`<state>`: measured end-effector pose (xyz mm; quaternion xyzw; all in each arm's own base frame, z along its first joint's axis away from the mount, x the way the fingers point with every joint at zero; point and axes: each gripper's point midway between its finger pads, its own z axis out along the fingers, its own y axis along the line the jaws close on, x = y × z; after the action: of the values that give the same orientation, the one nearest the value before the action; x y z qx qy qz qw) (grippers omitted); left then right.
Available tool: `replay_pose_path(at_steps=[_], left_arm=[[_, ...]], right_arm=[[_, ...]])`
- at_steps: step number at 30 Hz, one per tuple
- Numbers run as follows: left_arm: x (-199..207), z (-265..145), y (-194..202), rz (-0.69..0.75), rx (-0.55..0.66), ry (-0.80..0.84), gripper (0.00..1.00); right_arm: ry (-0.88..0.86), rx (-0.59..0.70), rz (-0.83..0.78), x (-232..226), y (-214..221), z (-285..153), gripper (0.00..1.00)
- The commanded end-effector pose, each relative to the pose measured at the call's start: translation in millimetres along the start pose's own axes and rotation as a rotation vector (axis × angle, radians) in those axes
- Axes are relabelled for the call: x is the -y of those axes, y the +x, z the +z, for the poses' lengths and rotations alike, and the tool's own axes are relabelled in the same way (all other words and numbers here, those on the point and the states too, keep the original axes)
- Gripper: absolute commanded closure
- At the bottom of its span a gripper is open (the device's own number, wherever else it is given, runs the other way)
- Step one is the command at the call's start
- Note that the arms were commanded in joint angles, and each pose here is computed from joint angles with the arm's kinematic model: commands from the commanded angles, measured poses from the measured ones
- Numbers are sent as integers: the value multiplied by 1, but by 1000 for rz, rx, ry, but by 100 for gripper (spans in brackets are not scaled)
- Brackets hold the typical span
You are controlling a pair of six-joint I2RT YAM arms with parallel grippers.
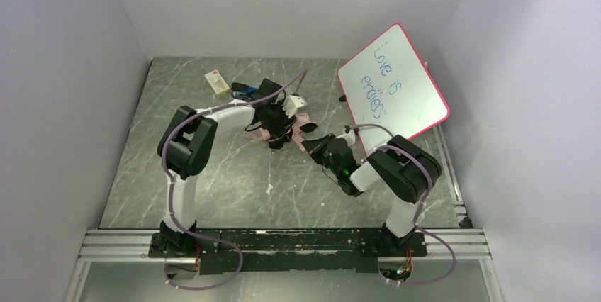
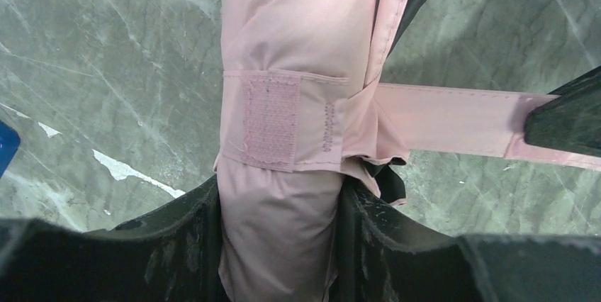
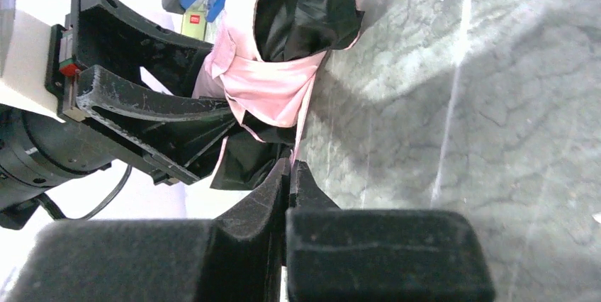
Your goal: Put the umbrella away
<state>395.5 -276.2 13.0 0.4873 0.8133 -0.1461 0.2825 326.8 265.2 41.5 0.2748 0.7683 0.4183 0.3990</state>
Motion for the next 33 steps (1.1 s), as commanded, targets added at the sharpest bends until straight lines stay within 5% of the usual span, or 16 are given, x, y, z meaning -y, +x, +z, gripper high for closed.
replay_pose_path(at_steps=[1, 14, 33], left_arm=[[-5, 12, 97, -3, -306, -73, 95], [-4, 11, 103, 14, -315, -108, 95], [27, 5, 105, 92, -275, -62, 95]], right_arm=[[-13, -5, 74, -7, -4, -18, 100], [-78, 33, 221, -33, -22, -43, 100], [-61, 120, 320, -71, -52, 20, 100]])
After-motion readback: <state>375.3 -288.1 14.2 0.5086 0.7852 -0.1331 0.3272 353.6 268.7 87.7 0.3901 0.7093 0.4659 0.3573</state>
